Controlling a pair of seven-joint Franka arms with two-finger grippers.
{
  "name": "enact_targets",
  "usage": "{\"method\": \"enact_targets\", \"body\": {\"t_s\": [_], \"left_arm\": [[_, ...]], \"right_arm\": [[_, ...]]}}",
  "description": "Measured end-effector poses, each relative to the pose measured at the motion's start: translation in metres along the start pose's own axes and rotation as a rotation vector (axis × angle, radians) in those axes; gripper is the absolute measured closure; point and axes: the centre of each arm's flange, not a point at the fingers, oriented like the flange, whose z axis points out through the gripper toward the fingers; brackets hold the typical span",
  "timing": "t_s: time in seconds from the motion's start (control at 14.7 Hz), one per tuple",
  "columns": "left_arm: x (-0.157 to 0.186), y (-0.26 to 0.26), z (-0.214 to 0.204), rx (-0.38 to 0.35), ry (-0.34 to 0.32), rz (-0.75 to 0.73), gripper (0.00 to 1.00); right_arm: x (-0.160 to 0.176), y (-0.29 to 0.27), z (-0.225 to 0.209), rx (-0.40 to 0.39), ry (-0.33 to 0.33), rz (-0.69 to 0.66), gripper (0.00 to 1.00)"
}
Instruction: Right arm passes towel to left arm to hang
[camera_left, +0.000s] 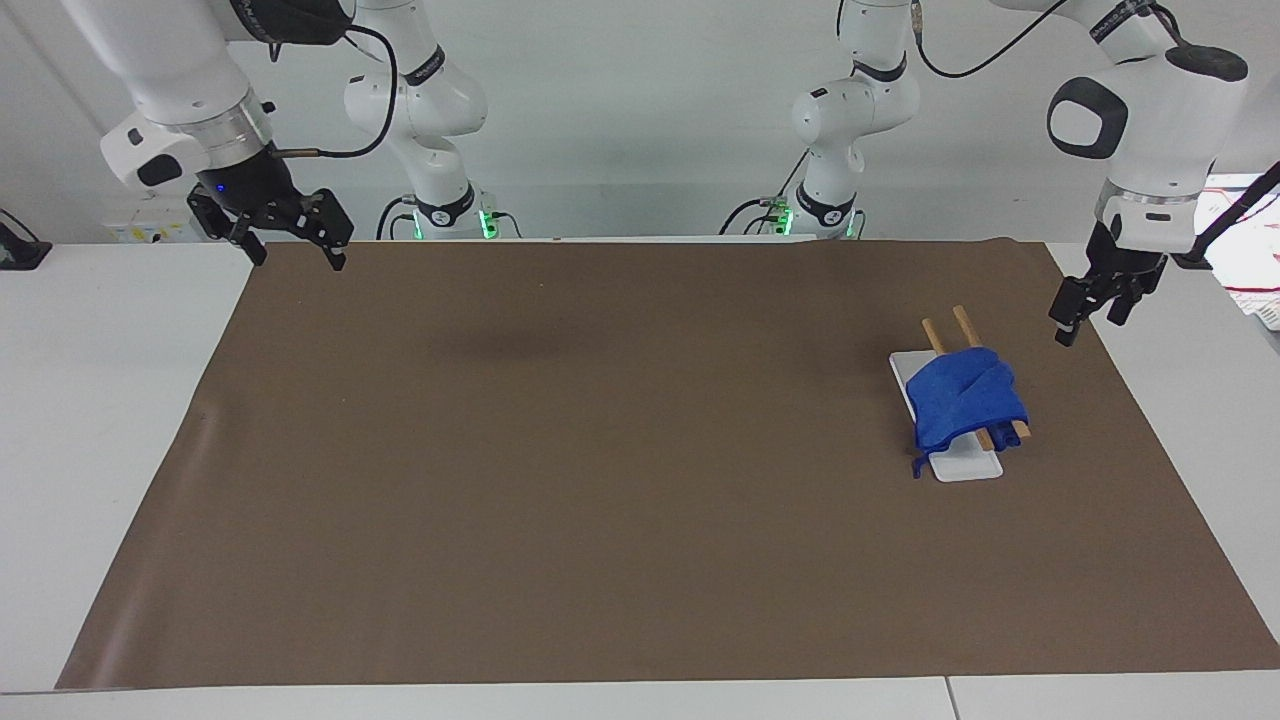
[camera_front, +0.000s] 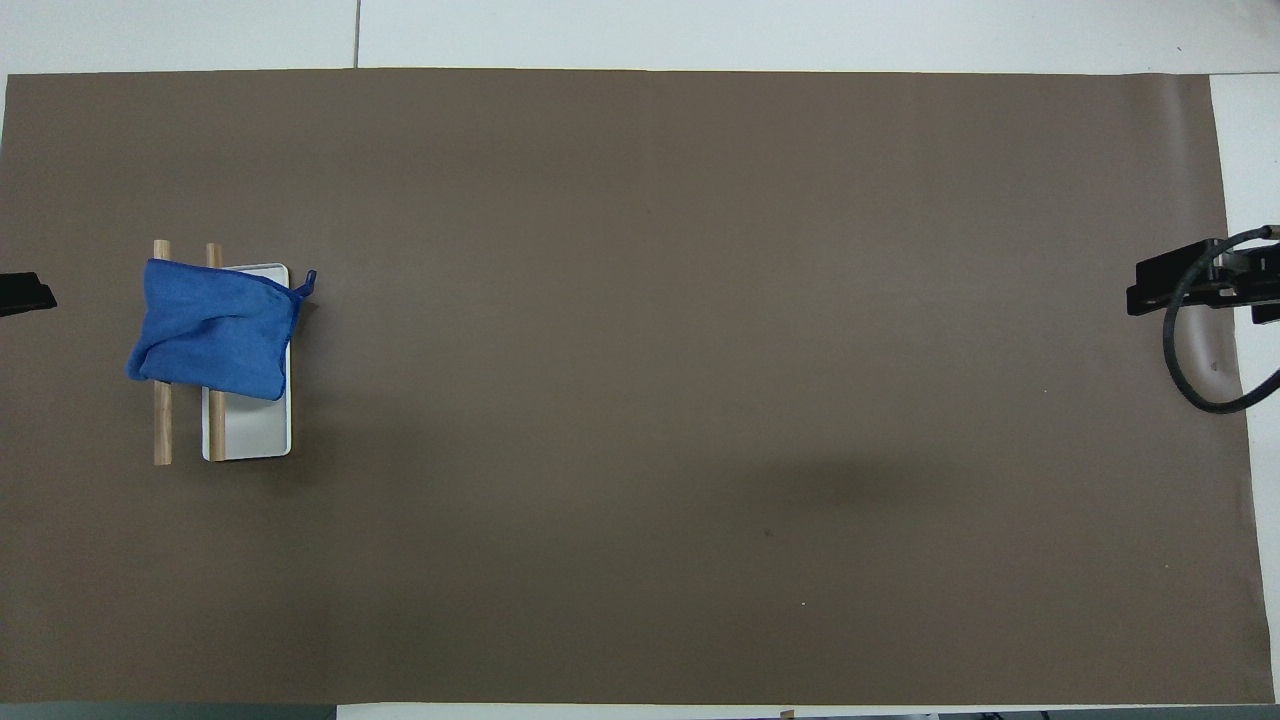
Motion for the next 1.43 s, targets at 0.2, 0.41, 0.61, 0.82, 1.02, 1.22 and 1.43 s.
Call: {"method": "enact_targets", "body": {"t_s": [0.2,0.41,0.61,0.82,1.02,1.22,1.43], "left_arm": [[-0.003,0.037,-0.015,-0.009,-0.084,0.068,0.0],[-0.007,0.085,-0.029,-0.039,-0.144,0.145,0.0],[-0.01,0.118,-0.041,-0.044,-0.212,0.207,0.0],[-0.009,0.139,-0.058,-0.069,-0.272,0.236,0.0],[-0.005,0.143,-0.063,-0.105,-0.299,0.228,0.0],[-0.006,0.144,-0.055,-0.103,-0.327,0.227,0.0],[-0.01,0.143,-0.047,-0.094,-0.351,0.21,0.0]], "right_arm": [[0.0,0.0,0.0,0.0,0.0,0.0,0.0],[0.0,0.0,0.0,0.0,0.0,0.0,0.0],[0.0,0.001,0.0,0.0,0.0,0.001,0.0],[0.0,0.001,0.0,0.0,0.0,0.002,0.0],[0.0,0.001,0.0,0.0,0.0,0.002,0.0],[0.0,0.001,0.0,0.0,0.0,0.002,0.0],[0.0,0.002,0.0,0.0,0.0,0.004,0.0]]}}
